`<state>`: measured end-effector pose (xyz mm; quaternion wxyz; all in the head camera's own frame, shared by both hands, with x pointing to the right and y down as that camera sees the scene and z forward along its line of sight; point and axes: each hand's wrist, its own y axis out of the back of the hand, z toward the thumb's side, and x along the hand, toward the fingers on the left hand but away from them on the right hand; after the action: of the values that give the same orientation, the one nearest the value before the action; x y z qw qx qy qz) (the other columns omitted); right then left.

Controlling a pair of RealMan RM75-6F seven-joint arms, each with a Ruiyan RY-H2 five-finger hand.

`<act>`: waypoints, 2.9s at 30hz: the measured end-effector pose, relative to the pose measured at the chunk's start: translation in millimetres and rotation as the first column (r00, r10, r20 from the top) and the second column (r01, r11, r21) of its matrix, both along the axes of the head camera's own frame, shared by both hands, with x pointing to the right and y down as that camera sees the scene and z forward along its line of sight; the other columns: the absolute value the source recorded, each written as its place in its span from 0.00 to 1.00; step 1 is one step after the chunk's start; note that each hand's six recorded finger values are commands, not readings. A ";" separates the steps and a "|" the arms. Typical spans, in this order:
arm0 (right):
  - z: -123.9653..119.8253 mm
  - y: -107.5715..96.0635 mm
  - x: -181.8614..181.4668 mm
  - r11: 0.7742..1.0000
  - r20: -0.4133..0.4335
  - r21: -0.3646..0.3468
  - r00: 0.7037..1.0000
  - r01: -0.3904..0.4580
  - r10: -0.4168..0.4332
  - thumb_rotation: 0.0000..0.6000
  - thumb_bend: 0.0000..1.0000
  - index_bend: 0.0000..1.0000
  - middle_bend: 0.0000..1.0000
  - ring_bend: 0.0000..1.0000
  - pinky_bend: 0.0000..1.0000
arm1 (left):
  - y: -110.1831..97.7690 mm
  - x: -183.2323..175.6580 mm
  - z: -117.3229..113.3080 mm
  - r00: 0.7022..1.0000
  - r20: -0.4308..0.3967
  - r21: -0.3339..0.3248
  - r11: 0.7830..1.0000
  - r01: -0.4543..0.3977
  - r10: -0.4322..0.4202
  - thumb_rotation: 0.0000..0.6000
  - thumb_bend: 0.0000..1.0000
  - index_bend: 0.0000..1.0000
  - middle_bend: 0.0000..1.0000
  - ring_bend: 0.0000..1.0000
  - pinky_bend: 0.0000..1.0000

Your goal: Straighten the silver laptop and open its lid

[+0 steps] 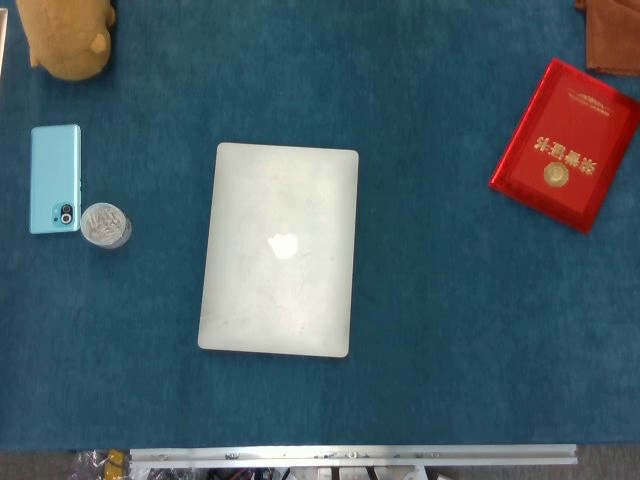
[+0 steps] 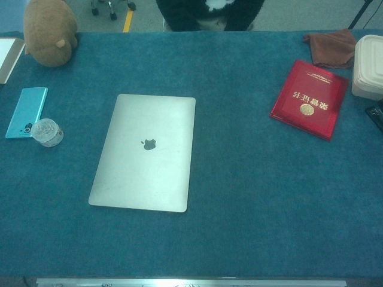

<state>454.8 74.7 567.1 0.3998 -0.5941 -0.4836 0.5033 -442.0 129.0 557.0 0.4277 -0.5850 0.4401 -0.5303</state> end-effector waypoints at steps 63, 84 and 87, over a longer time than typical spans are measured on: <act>5.6 -35.8 -41.2 0.986 -0.035 -0.035 0.985 0.166 -0.167 1.00 0.13 0.00 0.01 0.00 0.03 | -13.1 62.5 27.6 0.955 -0.019 -0.156 0.943 -0.296 0.296 1.00 0.29 0.00 0.00 0.00 0.00; 62.6 -76.6 -168.4 0.861 -0.112 -0.111 0.855 0.496 -0.506 1.00 0.13 0.00 0.01 0.00 0.03 | -4.4 39.5 9.5 0.975 -0.027 -0.108 0.969 -0.220 0.219 1.00 0.29 0.00 0.00 0.00 0.00; 74.2 -79.6 -184.1 0.845 -0.127 -0.118 0.836 0.522 -0.534 1.00 0.13 0.00 0.01 0.00 0.03 | -2.8 37.1 4.6 0.977 -0.026 -0.099 0.972 -0.215 0.213 1.00 0.29 0.00 0.00 0.00 0.00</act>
<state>270.7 -4.9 641.3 0.5359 -0.6787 -0.2482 0.4365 -404.9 126.3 561.6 0.4486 -0.6541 0.3502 -0.4983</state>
